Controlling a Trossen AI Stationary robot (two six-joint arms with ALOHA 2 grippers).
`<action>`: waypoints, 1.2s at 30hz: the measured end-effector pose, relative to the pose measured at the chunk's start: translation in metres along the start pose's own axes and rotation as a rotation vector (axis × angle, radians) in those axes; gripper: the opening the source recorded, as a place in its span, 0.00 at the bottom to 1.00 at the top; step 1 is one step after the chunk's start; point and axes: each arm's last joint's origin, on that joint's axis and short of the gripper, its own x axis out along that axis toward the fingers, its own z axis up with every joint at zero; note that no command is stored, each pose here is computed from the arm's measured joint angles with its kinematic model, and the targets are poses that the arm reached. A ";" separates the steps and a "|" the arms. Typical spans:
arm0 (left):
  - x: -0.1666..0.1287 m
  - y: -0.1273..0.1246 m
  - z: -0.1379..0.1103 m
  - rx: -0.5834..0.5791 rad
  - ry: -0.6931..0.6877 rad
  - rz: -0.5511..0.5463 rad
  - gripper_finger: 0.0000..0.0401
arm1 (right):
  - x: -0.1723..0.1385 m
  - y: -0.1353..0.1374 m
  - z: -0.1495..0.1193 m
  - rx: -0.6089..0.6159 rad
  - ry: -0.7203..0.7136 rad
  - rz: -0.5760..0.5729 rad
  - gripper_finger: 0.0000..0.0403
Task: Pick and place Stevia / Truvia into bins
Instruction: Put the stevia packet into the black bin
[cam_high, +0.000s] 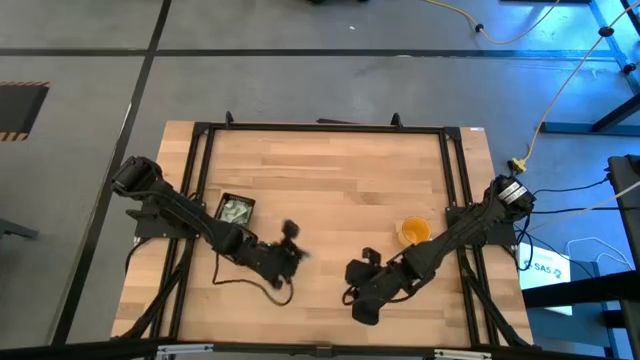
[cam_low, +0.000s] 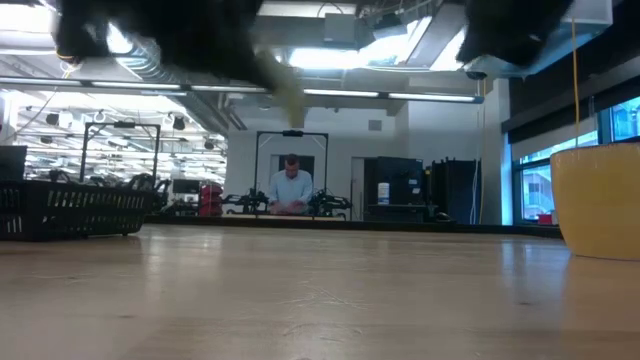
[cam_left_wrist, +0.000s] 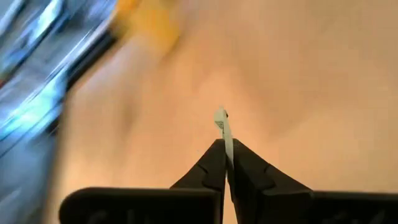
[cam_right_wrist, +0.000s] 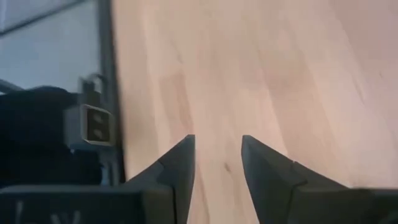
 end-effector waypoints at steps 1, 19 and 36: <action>-0.001 0.000 -0.007 0.009 0.083 0.076 0.02 | 0.000 -0.002 -0.002 0.016 0.019 -0.019 0.33; -0.061 0.003 -0.087 -0.284 0.794 0.545 0.01 | 0.000 -0.006 -0.006 0.015 0.060 -0.063 0.33; -0.068 -0.002 -0.093 -0.508 1.019 0.447 0.04 | 0.000 -0.007 -0.005 -0.007 0.017 -0.103 0.33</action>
